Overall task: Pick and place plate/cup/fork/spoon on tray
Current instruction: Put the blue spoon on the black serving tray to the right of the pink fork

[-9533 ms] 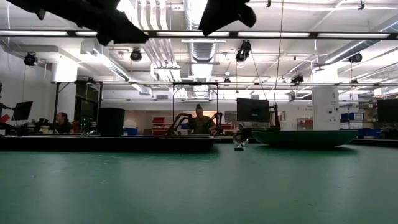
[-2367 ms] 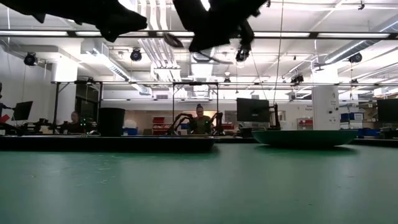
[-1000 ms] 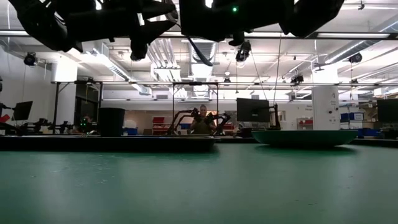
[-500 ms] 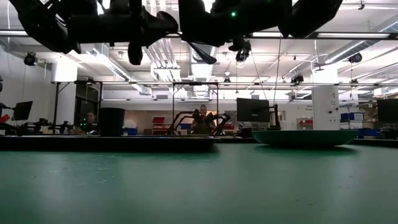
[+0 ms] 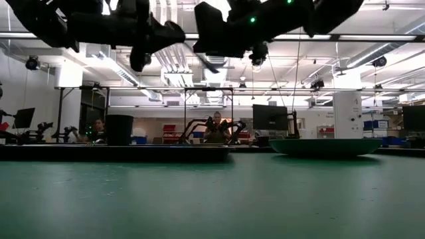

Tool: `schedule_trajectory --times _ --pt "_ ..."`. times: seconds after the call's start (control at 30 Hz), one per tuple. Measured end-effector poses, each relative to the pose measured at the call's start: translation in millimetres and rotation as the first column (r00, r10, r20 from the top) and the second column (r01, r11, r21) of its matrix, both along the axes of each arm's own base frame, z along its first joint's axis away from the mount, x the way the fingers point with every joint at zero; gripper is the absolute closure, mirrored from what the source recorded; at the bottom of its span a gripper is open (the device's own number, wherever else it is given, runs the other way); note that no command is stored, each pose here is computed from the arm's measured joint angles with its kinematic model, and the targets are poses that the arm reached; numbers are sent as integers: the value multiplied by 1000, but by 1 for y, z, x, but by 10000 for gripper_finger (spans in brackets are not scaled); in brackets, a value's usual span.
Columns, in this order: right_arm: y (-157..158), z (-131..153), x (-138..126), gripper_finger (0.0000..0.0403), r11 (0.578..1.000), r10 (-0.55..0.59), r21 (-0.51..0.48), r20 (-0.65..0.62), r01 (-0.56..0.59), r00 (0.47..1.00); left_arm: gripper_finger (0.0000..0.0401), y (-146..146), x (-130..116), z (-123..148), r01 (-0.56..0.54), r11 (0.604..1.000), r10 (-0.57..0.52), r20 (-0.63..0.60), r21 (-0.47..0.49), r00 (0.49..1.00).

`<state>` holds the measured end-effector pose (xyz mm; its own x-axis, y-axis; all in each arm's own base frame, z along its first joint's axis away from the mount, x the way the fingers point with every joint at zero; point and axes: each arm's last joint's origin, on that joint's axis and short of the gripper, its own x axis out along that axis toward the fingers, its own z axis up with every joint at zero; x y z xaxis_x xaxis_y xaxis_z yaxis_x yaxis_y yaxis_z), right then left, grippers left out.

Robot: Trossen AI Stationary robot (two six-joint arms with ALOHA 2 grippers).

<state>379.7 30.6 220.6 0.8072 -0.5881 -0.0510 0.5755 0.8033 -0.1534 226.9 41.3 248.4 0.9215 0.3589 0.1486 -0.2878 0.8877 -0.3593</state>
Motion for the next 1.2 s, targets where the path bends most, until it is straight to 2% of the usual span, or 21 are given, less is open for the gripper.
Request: schedule_trajectory --times 0.2,0.37,0.5,0.57,0.7,0.83,0.97,1.07,1.2 --pt "-3 17 -18 208 999 -7 50 -98 12 995 401 12 -23 4 -103 991 83 -223 -81 971" --pt "-5 32 -38 207 997 -14 74 -195 29 981 401 24 -46 -6 -255 954 155 -475 -154 866" --pt "-7 39 -54 207 994 -21 94 -263 48 964 401 33 -58 -18 -352 918 182 -592 -184 785" --pt "-8 42 -61 207 993 -26 104 -288 58 957 401 38 -61 -22 -368 905 165 -621 -213 766" --pt "-10 47 -71 206 991 -30 116 -307 68 951 401 49 -64 -33 -349 884 61 -664 -310 745" --pt "-11 51 -78 206 993 -26 104 -307 61 951 401 58 -68 -44 -383 857 23 -717 -345 697" --pt "-11 52 -85 206 994 -26 97 -314 59 949 401 63 -74 -51 -424 833 6 -759 -356 651" --pt "-12 50 -89 206 994 -26 95 -323 60 946 401 66 -77 -52 -441 824 5 -773 -356 635" --pt "-12 49 -91 206 994 -26 94 -325 60 945 401 68 -79 -53 -428 842 7 -787 -328 617"
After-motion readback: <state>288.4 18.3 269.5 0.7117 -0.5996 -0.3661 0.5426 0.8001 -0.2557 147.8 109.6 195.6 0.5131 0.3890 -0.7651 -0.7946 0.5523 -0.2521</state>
